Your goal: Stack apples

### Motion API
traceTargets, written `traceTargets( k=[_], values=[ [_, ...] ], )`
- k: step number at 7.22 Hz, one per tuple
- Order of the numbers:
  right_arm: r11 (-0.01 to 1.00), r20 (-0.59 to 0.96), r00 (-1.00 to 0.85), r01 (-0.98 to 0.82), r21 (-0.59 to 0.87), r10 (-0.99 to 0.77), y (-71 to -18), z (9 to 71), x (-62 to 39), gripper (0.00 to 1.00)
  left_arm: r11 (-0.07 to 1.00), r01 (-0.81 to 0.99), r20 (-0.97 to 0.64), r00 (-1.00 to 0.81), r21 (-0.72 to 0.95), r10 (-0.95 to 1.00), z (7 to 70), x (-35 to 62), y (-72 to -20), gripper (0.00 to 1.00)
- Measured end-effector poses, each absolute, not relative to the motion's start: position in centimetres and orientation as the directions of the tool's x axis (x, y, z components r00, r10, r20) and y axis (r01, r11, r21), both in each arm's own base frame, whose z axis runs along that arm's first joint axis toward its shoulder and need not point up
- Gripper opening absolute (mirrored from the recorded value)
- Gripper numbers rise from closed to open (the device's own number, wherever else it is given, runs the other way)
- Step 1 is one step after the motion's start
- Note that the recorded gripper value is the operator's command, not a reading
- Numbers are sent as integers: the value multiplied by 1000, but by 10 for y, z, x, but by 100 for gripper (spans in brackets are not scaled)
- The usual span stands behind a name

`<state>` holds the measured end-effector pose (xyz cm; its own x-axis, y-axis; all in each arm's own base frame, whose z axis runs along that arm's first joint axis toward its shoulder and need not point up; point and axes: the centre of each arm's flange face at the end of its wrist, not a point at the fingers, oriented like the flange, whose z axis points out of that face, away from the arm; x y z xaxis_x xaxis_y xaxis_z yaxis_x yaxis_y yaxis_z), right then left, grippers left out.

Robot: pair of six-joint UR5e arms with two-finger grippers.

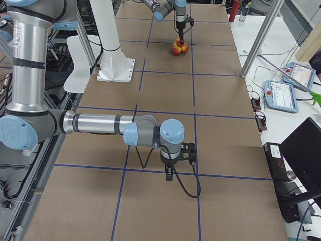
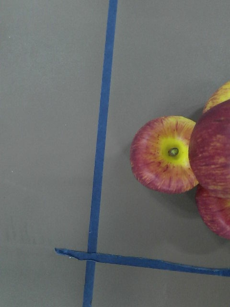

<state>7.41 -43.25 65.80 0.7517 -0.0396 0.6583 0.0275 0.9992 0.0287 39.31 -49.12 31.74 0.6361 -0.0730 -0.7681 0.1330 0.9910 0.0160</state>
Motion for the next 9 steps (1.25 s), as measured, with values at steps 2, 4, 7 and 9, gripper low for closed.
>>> traceTargets(
  k=[2,4,7,9],
  values=[
    [999,658,752,28,29,-40,-432,658,74,100,982,178,-782,620,58,-67,295,347,-501,100],
    [999,658,752,27,28,-39,-432,658,74,100,968,205,-770,637,143,-21,300,274,-510,100],
    [999,658,752,27,29,-39,-432,658,74,100,953,36,-678,710,302,189,390,138,-514,100],
    [999,658,752,27,28,-39,-432,658,74,100,928,-83,-628,714,363,309,474,33,-515,100]
  ],
)
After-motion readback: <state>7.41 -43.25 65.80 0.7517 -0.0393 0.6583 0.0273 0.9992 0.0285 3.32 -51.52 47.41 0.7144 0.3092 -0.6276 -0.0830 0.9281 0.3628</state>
